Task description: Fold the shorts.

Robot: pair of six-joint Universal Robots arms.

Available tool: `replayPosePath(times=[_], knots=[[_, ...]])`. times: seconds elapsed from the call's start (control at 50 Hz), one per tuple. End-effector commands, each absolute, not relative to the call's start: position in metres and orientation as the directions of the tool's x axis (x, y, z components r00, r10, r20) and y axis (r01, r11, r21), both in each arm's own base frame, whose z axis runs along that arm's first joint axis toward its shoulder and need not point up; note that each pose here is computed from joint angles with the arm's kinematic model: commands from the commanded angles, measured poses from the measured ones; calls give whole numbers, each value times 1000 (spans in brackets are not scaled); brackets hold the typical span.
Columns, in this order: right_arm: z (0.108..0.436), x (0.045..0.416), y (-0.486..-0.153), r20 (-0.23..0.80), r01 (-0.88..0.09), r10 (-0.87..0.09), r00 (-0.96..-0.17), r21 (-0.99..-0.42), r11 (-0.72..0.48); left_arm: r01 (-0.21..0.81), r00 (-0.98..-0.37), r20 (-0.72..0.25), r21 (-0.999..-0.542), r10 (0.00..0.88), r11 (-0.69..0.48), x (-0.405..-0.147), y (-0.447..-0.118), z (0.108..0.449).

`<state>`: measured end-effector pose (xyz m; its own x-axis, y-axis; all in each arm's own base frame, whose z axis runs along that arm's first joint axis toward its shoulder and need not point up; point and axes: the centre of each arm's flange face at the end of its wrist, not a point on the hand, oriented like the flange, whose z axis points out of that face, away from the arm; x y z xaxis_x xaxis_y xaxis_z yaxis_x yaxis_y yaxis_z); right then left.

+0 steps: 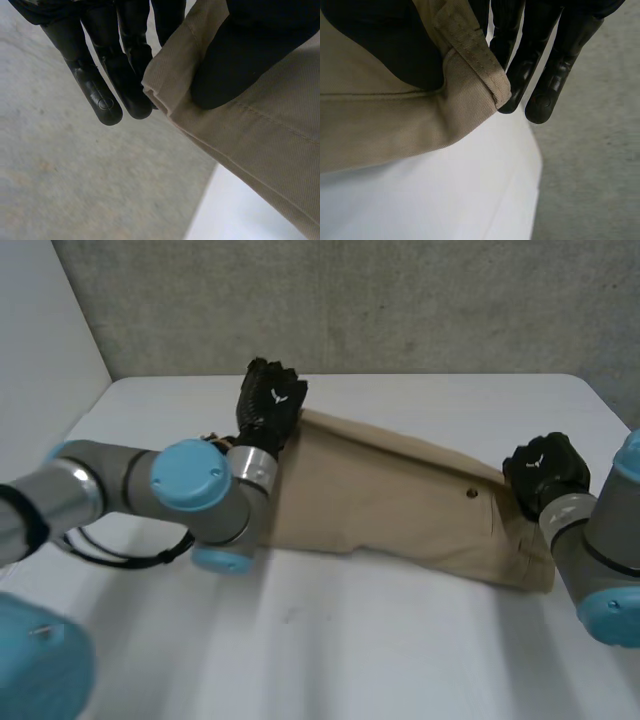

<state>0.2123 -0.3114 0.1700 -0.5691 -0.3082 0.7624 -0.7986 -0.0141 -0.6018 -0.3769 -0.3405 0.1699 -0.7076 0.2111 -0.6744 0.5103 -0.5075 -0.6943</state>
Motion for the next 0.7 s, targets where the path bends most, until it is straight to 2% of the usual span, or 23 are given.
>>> replayPosePath(times=[0.02, 0.1, 0.18, 0.26, 0.36, 0.42, 0.5, 0.52, 0.54, 0.6, 0.62, 0.7], knots=[[147, 216, -351, 782, -794, -209, -587, -607, -42, 489, -717, -679, -650, 156, -582, -408, -370, 134], [138, 217, -359, 782, -796, -198, -591, -605, -15, 473, -697, -689, -650, 199, -595, -419, -363, 110], [139, 215, -360, 776, -790, -175, -606, -614, 11, 454, -705, -682, -644, 195, -616, -425, -357, 107], [148, 212, -357, 740, -751, -158, -654, -660, 15, 427, -733, -660, -636, 166, -642, -427, -352, 121], [201, 207, -333, 636, -635, -124, -761, -771, -55, 434, -777, -620, -649, 104, -625, -412, -350, 157], [211, 200, -319, 608, -612, -171, -775, -790, -33, 438, -805, -588, -675, 76, -594, -393, -348, 184], [202, 186, -298, 555, -603, -295, -778, -792, 99, 407, -839, -536, -732, 93, -547, -365, -339, 207], [195, 182, -290, 510, -585, -346, -788, -795, 159, 395, -844, -525, -746, 109, -537, -361, -334, 210], [192, 181, -286, 483, -573, -370, -794, -798, 187, 372, -852, -503, -775, 142, -511, -352, -325, 211], [181, 177, -274, 372, -511, -423, -827, -810, 287, 334, -859, -469, -818, 207, -469, -343, -309, 212], [178, 175, -273, 352, -497, -427, -833, -813, 301, 315, -855, -451, -843, 255, -436, -338, -299, 210], [169, 168, -277, 288, -438, -425, -858, -843, 313, 285, -838, -404, -897, 367, -337, -328, -276, 202]])
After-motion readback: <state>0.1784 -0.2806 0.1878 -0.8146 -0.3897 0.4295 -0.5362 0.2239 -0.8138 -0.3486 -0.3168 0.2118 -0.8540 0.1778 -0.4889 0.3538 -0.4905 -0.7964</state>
